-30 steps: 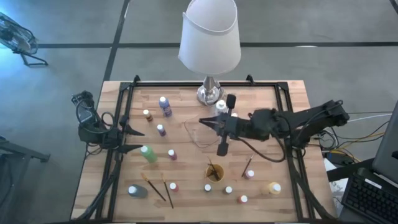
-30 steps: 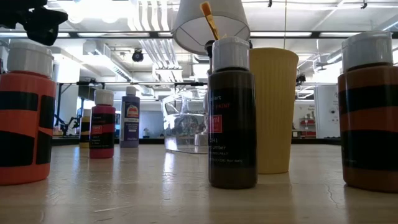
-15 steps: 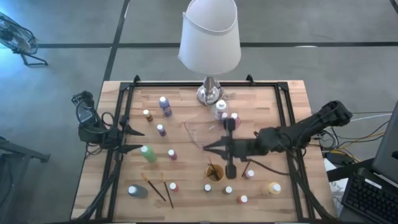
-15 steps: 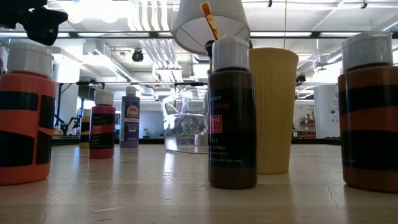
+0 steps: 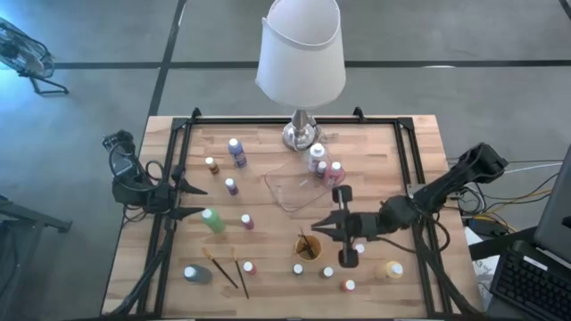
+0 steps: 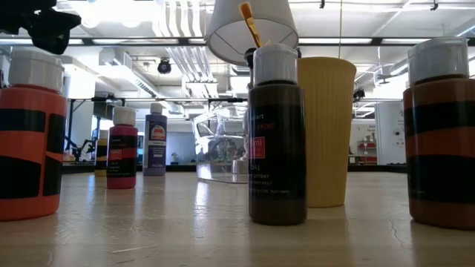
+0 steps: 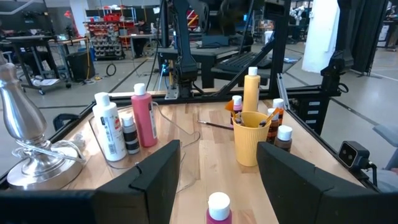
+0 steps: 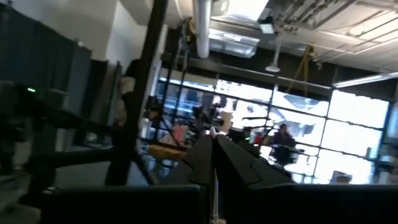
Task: Pick & Place Paint Supplies
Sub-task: Put the black paint brush into the yellow cup
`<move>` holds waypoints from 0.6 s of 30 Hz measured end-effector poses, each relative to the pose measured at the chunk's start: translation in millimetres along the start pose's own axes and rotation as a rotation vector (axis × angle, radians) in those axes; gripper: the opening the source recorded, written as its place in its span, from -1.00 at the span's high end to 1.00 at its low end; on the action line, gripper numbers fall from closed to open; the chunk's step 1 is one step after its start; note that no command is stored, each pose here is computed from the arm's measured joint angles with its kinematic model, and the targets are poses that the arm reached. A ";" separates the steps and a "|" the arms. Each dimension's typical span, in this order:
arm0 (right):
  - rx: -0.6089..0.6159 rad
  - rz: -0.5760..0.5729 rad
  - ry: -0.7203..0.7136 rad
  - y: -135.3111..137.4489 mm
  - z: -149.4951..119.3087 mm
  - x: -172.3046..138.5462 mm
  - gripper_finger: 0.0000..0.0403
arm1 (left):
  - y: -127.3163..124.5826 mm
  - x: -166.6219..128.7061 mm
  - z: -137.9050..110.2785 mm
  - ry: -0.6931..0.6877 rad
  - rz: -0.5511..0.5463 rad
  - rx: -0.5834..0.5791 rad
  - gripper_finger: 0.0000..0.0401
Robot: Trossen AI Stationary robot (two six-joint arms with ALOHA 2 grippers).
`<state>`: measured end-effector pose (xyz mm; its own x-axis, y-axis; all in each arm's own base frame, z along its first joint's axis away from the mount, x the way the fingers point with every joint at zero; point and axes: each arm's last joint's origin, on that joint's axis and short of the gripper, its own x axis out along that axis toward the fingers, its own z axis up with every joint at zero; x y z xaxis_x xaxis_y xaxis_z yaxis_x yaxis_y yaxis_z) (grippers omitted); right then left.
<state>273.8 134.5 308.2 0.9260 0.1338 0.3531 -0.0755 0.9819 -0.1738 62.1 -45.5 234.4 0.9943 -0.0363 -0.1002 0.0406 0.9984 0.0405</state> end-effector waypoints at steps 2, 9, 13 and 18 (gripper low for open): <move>0.027 0.025 0.000 1.0 -6.1 -5.0 0.96 | 0.0 0.0 0.1 0.000 0.000 0.000 -0.09; 0.091 0.042 0.036 2.3 -19.3 -13.8 0.96 | 0.0 0.0 0.0 0.000 -0.001 0.000 -0.09; 0.138 0.049 0.062 3.1 -26.6 -18.5 0.96 | 0.0 0.0 0.0 0.000 -0.001 0.000 -0.09; 0.153 0.055 0.100 8.5 -41.9 -16.8 0.96 | 0.0 0.0 0.0 0.000 0.000 0.000 -0.09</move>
<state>273.1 135.0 262.3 0.9503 0.1817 0.2528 -0.1757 0.9834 -0.0464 62.1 -45.5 234.5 0.9943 -0.0364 -0.1000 0.0406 0.9984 0.0402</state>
